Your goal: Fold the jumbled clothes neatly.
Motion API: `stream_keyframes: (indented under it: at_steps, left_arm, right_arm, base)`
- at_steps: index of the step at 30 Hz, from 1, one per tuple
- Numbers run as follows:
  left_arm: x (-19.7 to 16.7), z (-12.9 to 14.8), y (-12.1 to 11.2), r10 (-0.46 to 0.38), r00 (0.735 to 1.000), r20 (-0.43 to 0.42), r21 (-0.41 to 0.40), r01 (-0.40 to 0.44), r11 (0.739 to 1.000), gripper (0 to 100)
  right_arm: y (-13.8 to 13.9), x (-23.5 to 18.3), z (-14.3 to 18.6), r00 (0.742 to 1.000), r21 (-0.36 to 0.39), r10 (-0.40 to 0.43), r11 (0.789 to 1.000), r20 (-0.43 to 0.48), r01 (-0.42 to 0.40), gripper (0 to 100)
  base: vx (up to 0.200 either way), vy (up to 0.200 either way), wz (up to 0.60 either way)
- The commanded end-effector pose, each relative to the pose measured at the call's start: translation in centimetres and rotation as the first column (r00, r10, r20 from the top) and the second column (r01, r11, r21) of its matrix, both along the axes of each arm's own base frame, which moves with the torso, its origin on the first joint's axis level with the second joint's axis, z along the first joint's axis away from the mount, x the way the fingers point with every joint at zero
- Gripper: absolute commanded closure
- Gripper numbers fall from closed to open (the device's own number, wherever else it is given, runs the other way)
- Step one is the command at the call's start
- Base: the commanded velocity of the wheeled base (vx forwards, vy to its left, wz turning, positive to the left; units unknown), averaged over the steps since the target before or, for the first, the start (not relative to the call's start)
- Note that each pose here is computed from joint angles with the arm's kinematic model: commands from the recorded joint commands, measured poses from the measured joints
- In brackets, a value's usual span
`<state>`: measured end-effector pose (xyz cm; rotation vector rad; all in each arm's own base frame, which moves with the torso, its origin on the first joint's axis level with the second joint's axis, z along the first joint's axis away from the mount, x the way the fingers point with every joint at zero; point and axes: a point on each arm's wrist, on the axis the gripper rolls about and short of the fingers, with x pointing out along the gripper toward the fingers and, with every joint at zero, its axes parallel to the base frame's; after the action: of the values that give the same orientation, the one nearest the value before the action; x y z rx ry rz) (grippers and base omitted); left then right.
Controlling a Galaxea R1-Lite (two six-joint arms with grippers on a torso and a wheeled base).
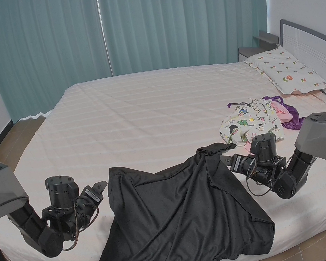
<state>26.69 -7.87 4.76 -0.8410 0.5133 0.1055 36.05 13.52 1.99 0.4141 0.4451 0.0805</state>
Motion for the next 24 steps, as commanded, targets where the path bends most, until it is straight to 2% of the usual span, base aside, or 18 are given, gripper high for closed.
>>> stream_keyframes:
  at_steps: [1,7,16,21,24]
  left_arm:
    - [-1.7,-0.3,-0.1,-0.028,0.999,-0.032,-0.039,0.026,0.999,0]
    - [-0.9,-0.7,-0.3,-0.012,0.999,-0.042,-0.093,0.008,0.996,0]
    - [-0.6,-1.2,-0.2,0.006,0.998,-0.055,-0.095,-0.011,0.995,0]
    - [-0.6,-1.2,-0.1,0.011,0.999,-0.033,-0.128,-0.015,0.992,0]
    - [-0.5,-1.5,-0.2,0.012,0.999,-0.036,-0.129,-0.017,0.992,0]
  right_arm:
    - [1.7,-0.1,-1.1,0.999,-0.039,0.043,0.998,-0.017,-0.043,0]
    - [2.9,2.4,-2.6,0.999,-0.061,0.029,0.998,-0.045,-0.032,0]
    - [4.1,4.6,-4.9,0.996,-0.114,0.043,0.992,-0.082,-0.052,0]
    - [4.5,5.1,-5.6,0.995,-0.128,0.052,0.990,-0.083,-0.062,0]
    - [4.8,5.4,-6.0,0.995,-0.129,0.054,0.990,-0.082,-0.064,0]
  base:
    - [0.000,0.000,0.00]
    - [0.000,0.000,0.00]
    - [0.000,0.000,0.00]
    - [0.000,0.000,0.00]
    - [0.200,0.000,0.00]
